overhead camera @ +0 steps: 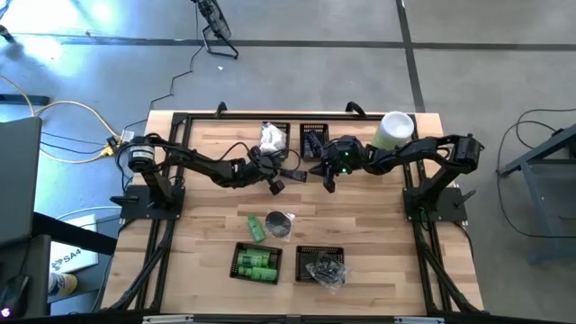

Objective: Pick & Place Travel size toiletries
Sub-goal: Put the blue shave cream into the top right black bin

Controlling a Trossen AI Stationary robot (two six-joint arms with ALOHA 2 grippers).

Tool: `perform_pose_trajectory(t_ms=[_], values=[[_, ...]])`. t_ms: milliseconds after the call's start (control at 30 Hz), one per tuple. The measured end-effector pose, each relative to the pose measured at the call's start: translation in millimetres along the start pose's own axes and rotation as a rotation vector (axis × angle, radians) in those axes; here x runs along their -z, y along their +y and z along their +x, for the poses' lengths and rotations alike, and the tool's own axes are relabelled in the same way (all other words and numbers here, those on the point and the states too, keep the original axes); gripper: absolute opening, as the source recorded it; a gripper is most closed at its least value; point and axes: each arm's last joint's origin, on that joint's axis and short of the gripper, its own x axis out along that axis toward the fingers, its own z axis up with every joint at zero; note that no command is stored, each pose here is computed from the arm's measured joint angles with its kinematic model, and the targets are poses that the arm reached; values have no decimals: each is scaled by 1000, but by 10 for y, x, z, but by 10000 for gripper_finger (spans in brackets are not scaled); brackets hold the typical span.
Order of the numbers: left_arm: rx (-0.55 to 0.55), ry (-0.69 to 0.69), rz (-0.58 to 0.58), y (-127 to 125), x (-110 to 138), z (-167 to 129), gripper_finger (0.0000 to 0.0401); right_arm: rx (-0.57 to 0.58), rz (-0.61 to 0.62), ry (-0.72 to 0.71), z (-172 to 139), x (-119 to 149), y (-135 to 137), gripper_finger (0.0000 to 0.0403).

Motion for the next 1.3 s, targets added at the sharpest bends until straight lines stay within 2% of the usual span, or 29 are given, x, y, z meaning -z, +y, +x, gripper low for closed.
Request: perform_pose_trajectory(t_ms=[733,1200,1300], values=[[40,9,-1,-17,19,19,0,-2,-8,-7,0,-7,1,3],[116,25,-12,-112,43,-21,0,-31,-8,-4,0,-6,9,3],[94,26,-2,-127,54,-32,0,-37,-14,-4,0,-6,11,3]])
